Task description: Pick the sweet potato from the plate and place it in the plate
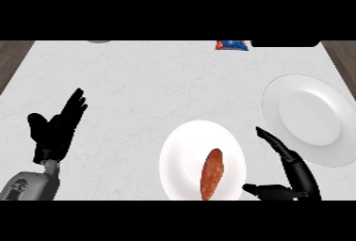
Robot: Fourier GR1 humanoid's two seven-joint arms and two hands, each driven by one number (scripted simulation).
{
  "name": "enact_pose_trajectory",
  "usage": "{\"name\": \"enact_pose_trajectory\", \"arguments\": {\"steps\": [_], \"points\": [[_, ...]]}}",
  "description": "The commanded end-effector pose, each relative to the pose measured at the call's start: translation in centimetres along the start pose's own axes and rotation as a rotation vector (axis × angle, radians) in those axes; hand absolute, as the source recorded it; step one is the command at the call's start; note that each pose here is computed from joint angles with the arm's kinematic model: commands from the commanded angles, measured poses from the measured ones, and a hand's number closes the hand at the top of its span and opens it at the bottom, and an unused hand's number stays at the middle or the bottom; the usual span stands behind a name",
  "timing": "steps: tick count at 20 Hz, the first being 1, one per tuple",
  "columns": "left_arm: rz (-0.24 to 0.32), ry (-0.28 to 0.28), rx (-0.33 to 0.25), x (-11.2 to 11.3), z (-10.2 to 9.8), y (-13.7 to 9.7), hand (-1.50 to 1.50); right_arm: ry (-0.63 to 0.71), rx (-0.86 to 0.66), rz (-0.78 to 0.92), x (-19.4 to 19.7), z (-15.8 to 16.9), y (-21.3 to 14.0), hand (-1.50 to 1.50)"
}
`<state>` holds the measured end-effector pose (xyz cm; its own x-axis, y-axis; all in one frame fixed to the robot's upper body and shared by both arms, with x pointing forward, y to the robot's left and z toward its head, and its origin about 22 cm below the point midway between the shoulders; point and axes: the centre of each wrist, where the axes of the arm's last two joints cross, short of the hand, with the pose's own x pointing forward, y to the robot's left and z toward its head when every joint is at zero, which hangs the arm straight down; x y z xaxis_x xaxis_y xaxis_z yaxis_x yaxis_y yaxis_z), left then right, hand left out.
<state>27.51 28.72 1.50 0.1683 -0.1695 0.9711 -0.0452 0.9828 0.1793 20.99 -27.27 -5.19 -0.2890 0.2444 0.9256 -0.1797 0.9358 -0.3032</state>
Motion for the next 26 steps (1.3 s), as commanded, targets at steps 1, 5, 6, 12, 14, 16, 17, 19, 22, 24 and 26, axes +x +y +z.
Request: {"name": "enact_pose_trajectory", "arguments": {"steps": [1,5,6,12,14,16,17,19,22,24,26], "points": [[-0.015,0.002,-0.003,1.3,1.6,-0.4,0.00,0.041,0.102,0.112,-0.3,1.0,-0.2,-1.50],[0.020,-0.012,0.010,0.7,0.2,0.8,0.00,0.045,0.126,0.170,4.1,-0.4,0.0,-1.50],[0.019,-0.001,-0.014,2.8,-0.9,0.7,0.00,0.078,0.144,0.195,2.9,-0.4,-1.1,-1.50],[0.021,0.006,0.006,0.4,-0.1,0.3,0.00,0.186,0.283,0.275,5.4,-1.2,2.1,-1.50],[-0.004,-0.003,-0.002,1.7,0.4,1.7,0.00,0.213,0.328,0.306,6.5,-0.6,1.0,-1.50],[0.009,0.005,0.003,-0.1,-0.2,-0.4,0.00,0.218,0.343,0.346,7.8,-2.6,1.4,-1.50],[0.007,-0.009,-0.001,1.8,-1.4,-0.2,0.00,0.216,0.356,0.376,7.1,-2.8,2.3,-1.50],[0.001,-0.010,0.016,1.9,-1.7,0.3,0.00,0.238,0.366,0.434,7.3,-2.4,4.1,-1.50],[0.006,0.007,0.016,0.2,-0.9,-1.0,0.00,0.283,0.395,0.505,8.1,-4.0,5.2,-1.50],[0.008,0.006,0.010,0.9,-1.7,0.5,0.00,0.306,0.412,0.508,8.4,-4.4,4.1,-1.50],[0.010,0.007,0.004,-0.8,-0.7,-0.2,0.00,0.325,0.460,0.554,8.1,-2.6,4.6,-1.50]]}}
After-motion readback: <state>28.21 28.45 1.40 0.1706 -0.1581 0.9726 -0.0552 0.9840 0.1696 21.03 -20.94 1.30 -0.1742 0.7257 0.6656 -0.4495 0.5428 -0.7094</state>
